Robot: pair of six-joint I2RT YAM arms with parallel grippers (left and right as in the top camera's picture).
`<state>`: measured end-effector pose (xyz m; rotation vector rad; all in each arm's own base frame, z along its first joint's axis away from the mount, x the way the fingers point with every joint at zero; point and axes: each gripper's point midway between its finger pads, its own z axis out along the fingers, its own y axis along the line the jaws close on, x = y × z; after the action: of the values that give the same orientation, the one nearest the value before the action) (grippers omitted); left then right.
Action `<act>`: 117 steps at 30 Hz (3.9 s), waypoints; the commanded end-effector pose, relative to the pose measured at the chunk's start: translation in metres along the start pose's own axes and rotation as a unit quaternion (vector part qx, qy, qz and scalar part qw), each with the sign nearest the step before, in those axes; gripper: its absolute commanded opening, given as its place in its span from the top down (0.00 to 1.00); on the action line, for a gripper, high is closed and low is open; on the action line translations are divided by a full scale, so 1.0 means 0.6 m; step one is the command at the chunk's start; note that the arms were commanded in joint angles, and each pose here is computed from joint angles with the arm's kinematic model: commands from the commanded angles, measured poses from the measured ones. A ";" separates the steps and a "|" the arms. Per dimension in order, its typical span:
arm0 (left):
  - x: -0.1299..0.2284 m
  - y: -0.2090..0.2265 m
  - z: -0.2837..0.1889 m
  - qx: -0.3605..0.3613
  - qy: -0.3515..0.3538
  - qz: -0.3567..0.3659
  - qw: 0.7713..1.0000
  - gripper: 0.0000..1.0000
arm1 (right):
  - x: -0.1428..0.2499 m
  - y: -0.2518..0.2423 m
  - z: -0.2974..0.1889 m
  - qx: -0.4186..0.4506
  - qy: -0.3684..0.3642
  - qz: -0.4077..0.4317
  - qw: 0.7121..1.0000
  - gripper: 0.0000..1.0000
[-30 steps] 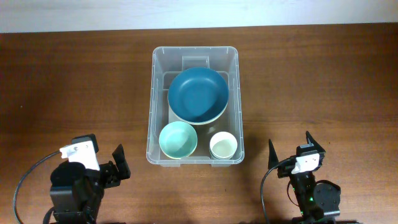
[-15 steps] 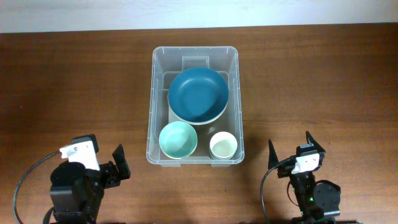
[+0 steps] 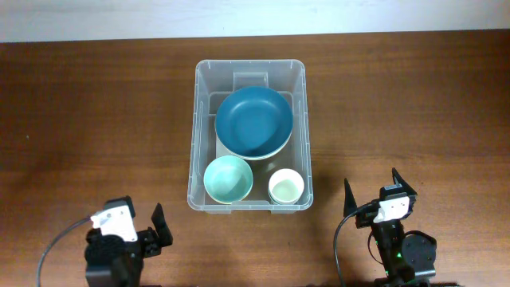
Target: Pack container
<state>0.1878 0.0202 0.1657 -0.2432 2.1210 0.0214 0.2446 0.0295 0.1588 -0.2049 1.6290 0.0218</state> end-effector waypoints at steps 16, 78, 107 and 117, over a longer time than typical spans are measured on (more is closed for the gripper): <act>-0.038 -0.045 0.083 0.056 -0.244 0.128 0.960 0.01 | 0.002 0.001 -0.001 -0.003 -0.001 0.000 1.000 0.01; -0.032 -0.046 0.086 0.057 -0.243 0.141 0.958 0.01 | 0.002 0.001 -0.001 -0.003 -0.001 0.000 1.000 0.01; -0.032 -0.046 0.086 0.057 -0.243 0.141 0.958 0.01 | 0.003 0.001 0.000 -0.003 0.001 0.000 1.000 0.01; -0.032 -0.046 0.086 0.057 -0.243 0.141 0.958 0.00 | 0.003 0.001 0.000 -0.003 0.001 0.000 1.000 0.01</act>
<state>0.2462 0.0032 0.1576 0.1067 1.6526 0.1108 0.2446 0.0300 0.1588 -0.2073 1.6287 0.0237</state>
